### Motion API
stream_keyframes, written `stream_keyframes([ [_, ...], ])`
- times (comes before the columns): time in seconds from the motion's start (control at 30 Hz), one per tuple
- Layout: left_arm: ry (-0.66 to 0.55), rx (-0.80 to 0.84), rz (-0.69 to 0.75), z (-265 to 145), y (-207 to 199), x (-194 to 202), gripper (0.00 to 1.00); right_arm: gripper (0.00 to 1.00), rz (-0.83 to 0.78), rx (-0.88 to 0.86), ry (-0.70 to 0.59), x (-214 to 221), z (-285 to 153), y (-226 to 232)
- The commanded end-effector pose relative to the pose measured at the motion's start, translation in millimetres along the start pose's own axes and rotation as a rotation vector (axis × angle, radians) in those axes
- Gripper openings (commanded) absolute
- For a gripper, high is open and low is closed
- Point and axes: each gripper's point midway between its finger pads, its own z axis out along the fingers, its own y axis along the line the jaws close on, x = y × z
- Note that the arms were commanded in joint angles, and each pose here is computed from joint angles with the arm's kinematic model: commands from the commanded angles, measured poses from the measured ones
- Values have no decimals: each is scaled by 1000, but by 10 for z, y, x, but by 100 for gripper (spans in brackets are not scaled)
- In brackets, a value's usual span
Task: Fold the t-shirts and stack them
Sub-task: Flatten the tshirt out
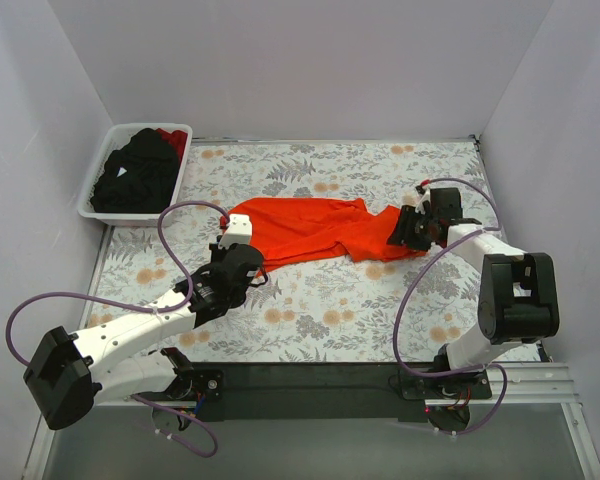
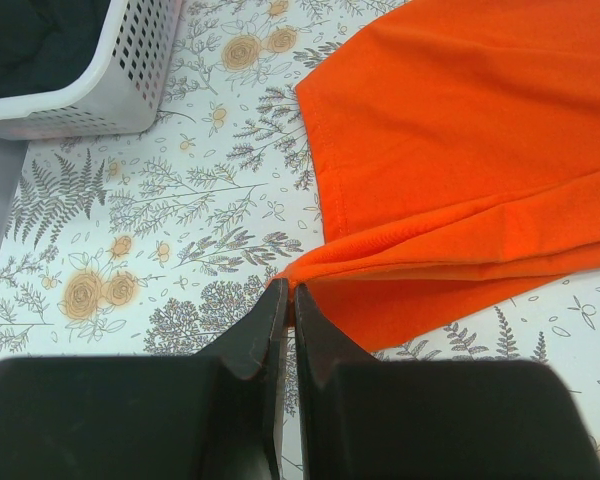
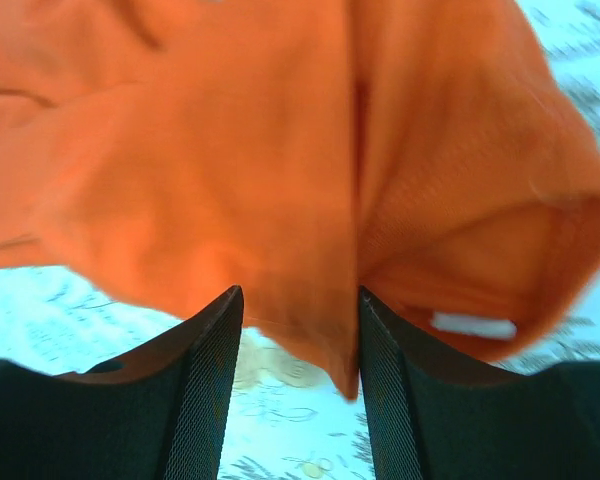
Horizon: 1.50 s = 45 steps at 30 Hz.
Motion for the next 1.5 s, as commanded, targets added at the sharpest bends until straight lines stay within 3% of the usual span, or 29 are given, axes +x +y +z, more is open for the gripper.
stream_keyframes([
  [0.0,-23,-8,-33,-9,33,-67,0,55,52,183,-8,102,-12,-392],
  [0.63,-23,0,-35,-14,23,-76,0,52,52,48,-44,70,-88,-176],
  [1.0,-23,-3,-34,-14,29,-75,0,38,39,-12,-94,-89,-201,-8],
  [1.47,-25,-6,-35,-15,37,-72,0,31,66,16,-37,107,52,-180],
])
